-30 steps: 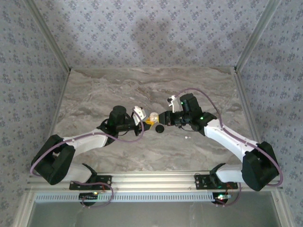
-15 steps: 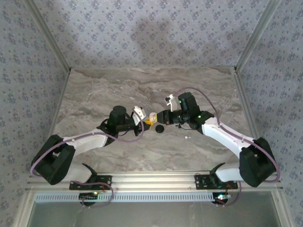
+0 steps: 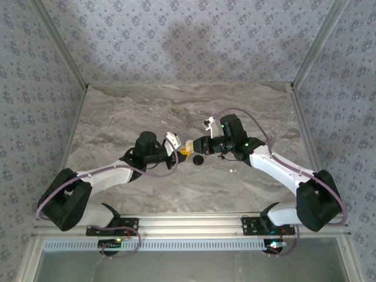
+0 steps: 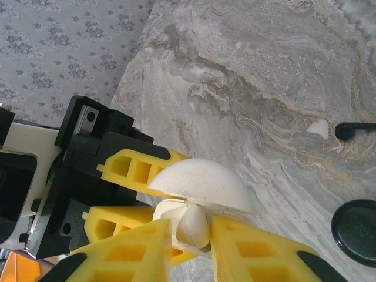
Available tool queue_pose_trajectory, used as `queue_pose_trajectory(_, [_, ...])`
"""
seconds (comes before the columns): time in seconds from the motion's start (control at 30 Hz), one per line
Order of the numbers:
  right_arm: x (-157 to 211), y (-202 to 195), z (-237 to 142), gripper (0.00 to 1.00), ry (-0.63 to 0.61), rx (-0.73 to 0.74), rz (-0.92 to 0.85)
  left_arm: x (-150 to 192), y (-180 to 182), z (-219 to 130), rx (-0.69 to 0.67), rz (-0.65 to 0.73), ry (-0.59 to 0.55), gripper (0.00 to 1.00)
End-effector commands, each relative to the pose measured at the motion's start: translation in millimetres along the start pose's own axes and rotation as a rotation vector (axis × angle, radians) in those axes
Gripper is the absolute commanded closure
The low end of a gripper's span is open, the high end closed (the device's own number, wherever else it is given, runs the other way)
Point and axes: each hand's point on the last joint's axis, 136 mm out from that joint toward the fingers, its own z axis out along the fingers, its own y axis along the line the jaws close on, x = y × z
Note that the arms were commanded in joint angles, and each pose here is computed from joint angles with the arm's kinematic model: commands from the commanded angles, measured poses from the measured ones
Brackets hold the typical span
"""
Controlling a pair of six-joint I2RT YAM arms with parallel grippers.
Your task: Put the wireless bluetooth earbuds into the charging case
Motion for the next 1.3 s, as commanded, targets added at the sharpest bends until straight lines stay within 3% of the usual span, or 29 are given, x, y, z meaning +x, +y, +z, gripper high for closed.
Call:
queue_pose_trajectory(0.0, [3, 10, 2, 0.73, 0.034, -0.031, -0.029, -23, -11, -4, 0.039, 0.067, -0.07, 0.95])
queue_pose_trajectory(0.5, [7, 14, 1, 0.68, 0.075, -0.08, -0.058, -24, -14, -5, 0.057, 0.075, -0.075, 0.95])
queue_pose_trajectory(0.93, [0, 12, -8, 0.53, 0.065, -0.02, -0.061, -25, -14, -5, 0.056, 0.081, -0.075, 0.95])
queue_pose_trajectory(1.27, [4, 22, -2, 0.53, 0.097, -0.039, -0.095, -27, -15, -5, 0.059, 0.084, -0.078, 0.95])
